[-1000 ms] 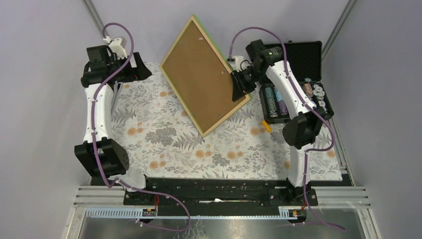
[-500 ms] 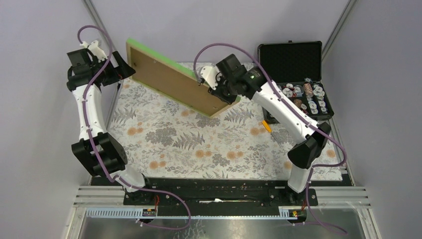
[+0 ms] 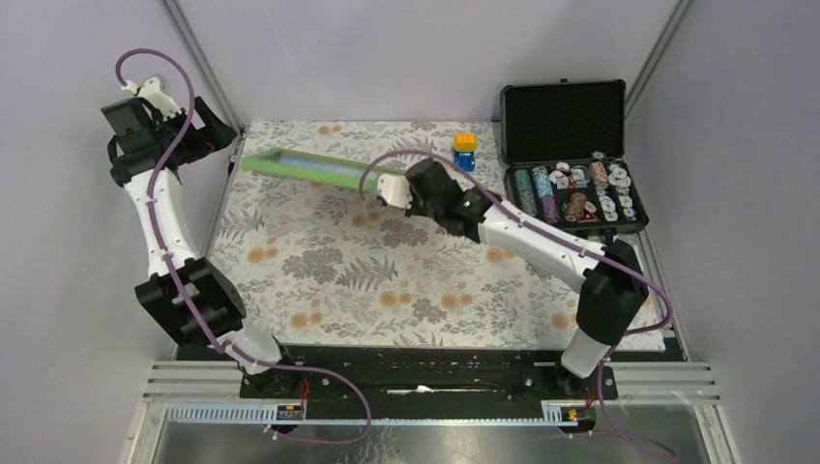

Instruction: Take the photo out of the frame

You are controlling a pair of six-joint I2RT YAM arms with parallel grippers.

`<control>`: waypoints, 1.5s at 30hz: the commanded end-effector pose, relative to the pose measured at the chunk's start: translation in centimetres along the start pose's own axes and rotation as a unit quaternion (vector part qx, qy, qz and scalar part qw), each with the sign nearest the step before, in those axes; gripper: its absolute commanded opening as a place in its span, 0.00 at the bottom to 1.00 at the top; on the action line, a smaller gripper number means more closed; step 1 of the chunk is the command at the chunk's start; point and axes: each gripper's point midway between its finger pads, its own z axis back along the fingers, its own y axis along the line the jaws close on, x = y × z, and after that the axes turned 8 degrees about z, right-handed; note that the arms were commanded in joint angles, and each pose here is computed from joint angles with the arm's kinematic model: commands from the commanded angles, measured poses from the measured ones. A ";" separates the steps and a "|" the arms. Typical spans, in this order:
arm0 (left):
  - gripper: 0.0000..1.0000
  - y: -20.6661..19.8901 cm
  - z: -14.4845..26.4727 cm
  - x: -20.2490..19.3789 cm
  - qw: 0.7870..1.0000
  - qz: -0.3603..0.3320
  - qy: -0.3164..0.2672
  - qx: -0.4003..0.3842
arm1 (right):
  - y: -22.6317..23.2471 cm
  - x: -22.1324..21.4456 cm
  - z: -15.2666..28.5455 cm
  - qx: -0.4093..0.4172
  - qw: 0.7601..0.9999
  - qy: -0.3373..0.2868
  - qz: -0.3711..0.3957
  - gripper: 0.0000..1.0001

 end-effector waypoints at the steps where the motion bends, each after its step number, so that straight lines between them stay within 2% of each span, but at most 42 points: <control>1: 0.97 -1.4 1.9 2.0 0.998 -0.049 -0.048 -0.003 | -3.9 5.6 2.3 -0.159 0.981 -0.108 0.009 0.00; 11: 0.97 -0.9 2.1 0.4 0.998 -0.055 -0.032 0.002 | 6.0 3.6 -2.4 -0.149 0.982 -0.096 0.067 0.01; 13: 0.97 -0.6 2.0 0.0 0.998 -0.053 -0.027 0.004 | 8.2 2.8 -3.2 -0.135 0.983 -0.092 0.083 0.09; 15: 0.97 -0.5 1.9 -0.5 0.999 -0.050 -0.021 0.003 | 9.9 1.8 -4.0 -0.124 0.985 -0.081 0.089 0.10; 19: 0.97 -0.3 1.8 -1.0 0.999 -0.049 -0.015 0.005 | 11.9 0.2 -5.2 -0.134 0.984 -0.065 0.097 0.14; 27: 0.97 0.3 1.5 -2.3 0.999 -0.043 0.001 0.009 | 15.1 -1.5 -7.2 -0.102 0.988 -0.045 0.105 0.18; 28: 0.97 0.4 1.4 -2.4 0.999 -0.041 0.003 0.008 | 15.4 -1.7 -7.4 -0.100 0.988 -0.042 0.108 0.21; 30: 0.97 0.4 1.3 -2.6 0.999 -0.042 0.007 0.008 | 16.2 -2.0 -7.7 -0.088 0.988 -0.037 0.118 0.35; 32: 0.97 0.6 1.3 -2.8 0.999 -0.042 0.011 0.009 | 17.0 -2.4 -7.9 -0.073 0.988 -0.033 0.128 0.57; 34: 0.97 0.8 1.2 -3.2 0.999 -0.041 0.017 0.011 | 17.9 -2.7 -8.0 -0.056 0.989 -0.031 0.132 0.72; 38: 0.97 1.2 1.2 -4.2 0.998 -0.048 0.030 0.012 | 20.1 -3.0 -7.8 -0.004 0.991 -0.028 0.134 0.94; 40: 0.99 1.4 1.2 -5.1 0.997 -0.054 0.046 0.011 | 21.4 -3.1 -7.4 0.036 0.991 -0.026 0.129 1.00; 45: 0.99 1.8 1.1 -8.7 0.990 -0.091 0.109 -0.001 | 24.9 -2.3 -5.3 0.178 0.979 -0.033 0.094 1.00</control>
